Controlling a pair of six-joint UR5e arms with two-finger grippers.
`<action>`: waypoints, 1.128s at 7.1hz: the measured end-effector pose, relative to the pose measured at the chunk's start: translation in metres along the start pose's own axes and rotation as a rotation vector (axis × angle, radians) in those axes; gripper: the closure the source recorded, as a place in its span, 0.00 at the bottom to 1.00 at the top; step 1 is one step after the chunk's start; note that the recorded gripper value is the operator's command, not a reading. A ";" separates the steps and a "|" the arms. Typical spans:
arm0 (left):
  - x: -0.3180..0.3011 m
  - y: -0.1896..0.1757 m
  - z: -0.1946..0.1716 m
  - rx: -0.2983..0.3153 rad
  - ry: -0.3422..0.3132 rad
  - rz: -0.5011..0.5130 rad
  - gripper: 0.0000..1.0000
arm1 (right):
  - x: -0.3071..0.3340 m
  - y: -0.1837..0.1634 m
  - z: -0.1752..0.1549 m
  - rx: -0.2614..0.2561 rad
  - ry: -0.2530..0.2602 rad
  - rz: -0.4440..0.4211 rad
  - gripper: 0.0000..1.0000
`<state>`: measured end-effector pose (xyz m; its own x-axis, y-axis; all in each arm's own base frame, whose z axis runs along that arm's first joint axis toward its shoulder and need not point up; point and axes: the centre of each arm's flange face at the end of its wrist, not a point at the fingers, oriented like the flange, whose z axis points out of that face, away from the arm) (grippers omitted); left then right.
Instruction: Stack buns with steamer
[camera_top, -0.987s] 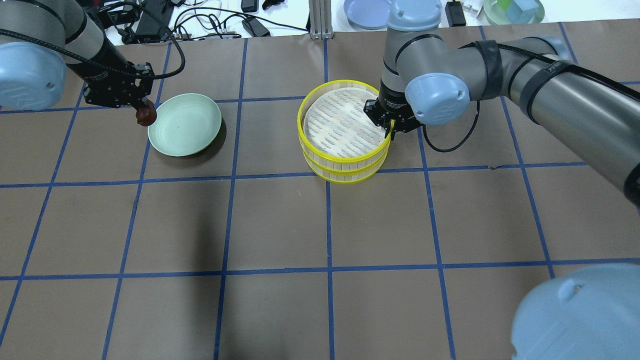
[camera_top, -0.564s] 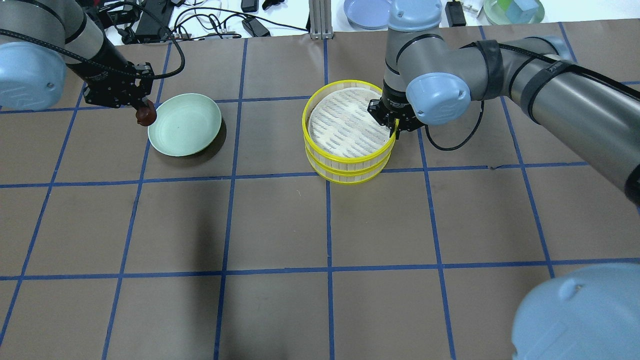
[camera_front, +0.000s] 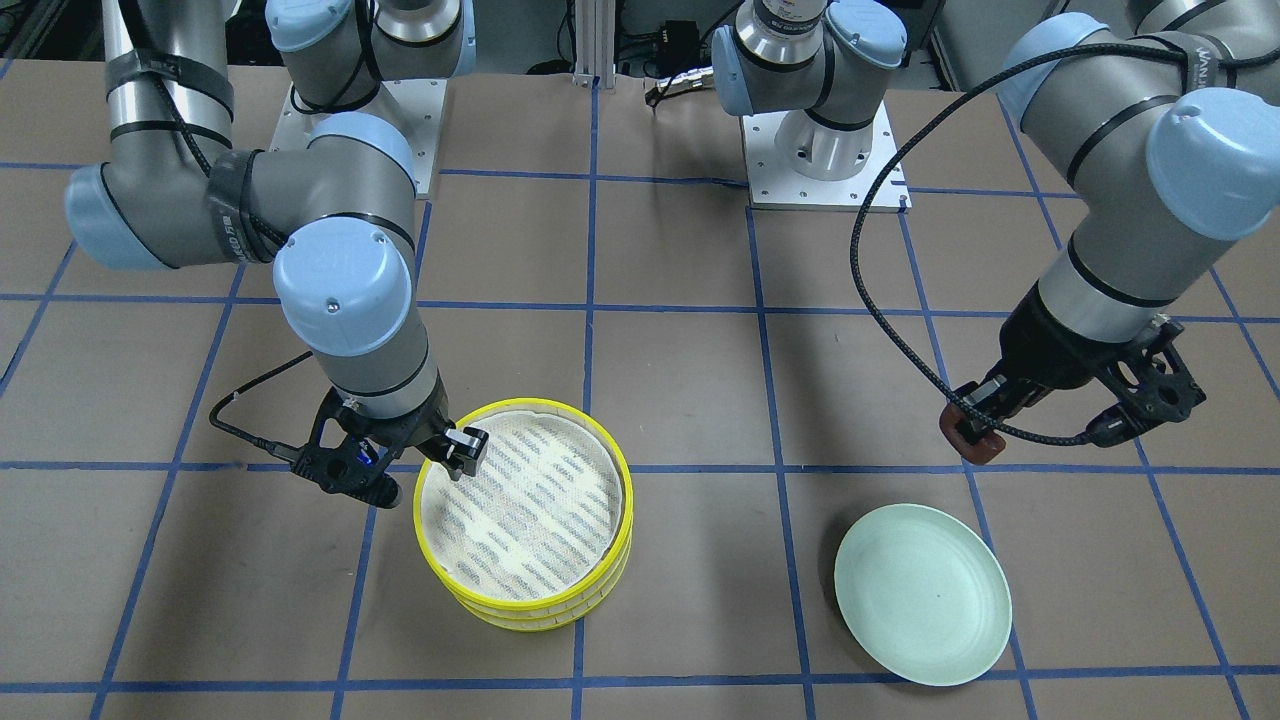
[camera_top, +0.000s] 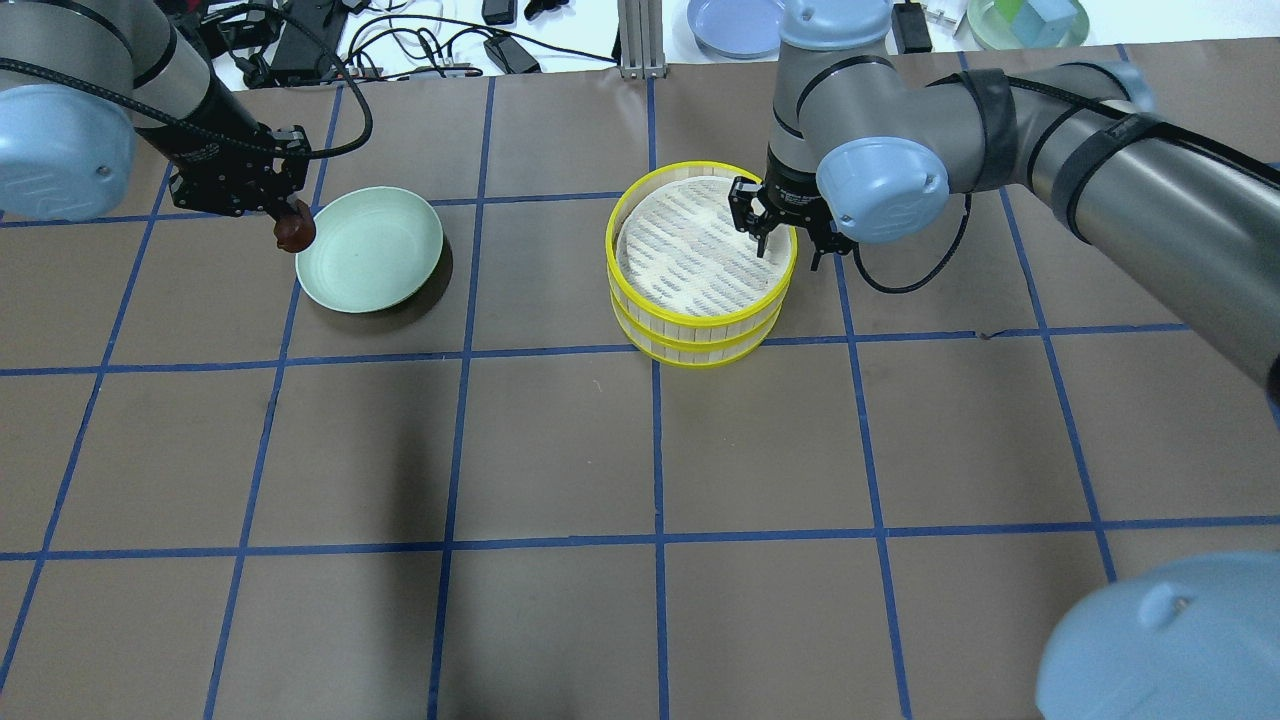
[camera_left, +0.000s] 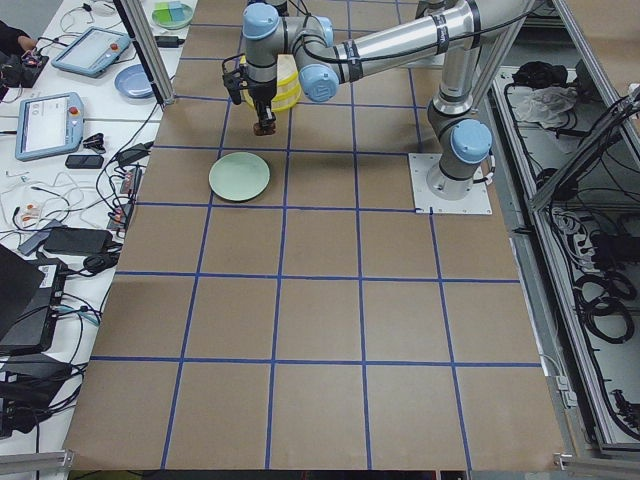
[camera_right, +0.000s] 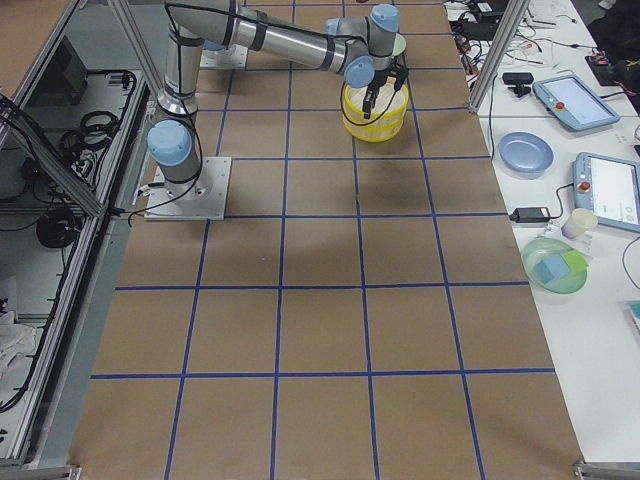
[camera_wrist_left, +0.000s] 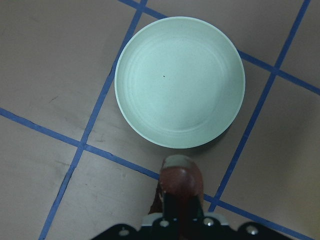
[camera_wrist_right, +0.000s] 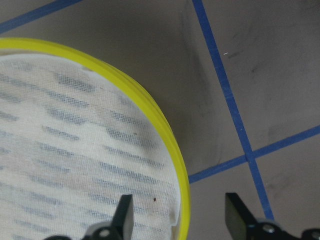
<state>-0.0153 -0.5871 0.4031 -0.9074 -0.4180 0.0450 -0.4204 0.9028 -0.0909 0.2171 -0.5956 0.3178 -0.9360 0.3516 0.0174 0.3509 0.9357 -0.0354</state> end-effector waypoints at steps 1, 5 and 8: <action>0.001 -0.001 -0.001 0.002 0.002 -0.002 1.00 | 0.011 0.001 -0.034 0.031 -0.016 -0.007 0.05; 0.055 0.012 -0.005 0.028 0.129 -0.085 1.00 | 0.082 0.060 -0.185 0.079 -0.034 -0.249 0.01; 0.169 0.061 0.009 0.022 0.333 -0.177 1.00 | 0.118 0.071 -0.211 0.067 -0.021 -0.417 0.00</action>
<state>-0.1938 -0.6039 0.3959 -0.7718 -0.5080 0.3825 -0.5737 0.8157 -0.0743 0.1374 -0.4821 0.5286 -0.9980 -0.0576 0.0241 -0.0596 0.9937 -0.0944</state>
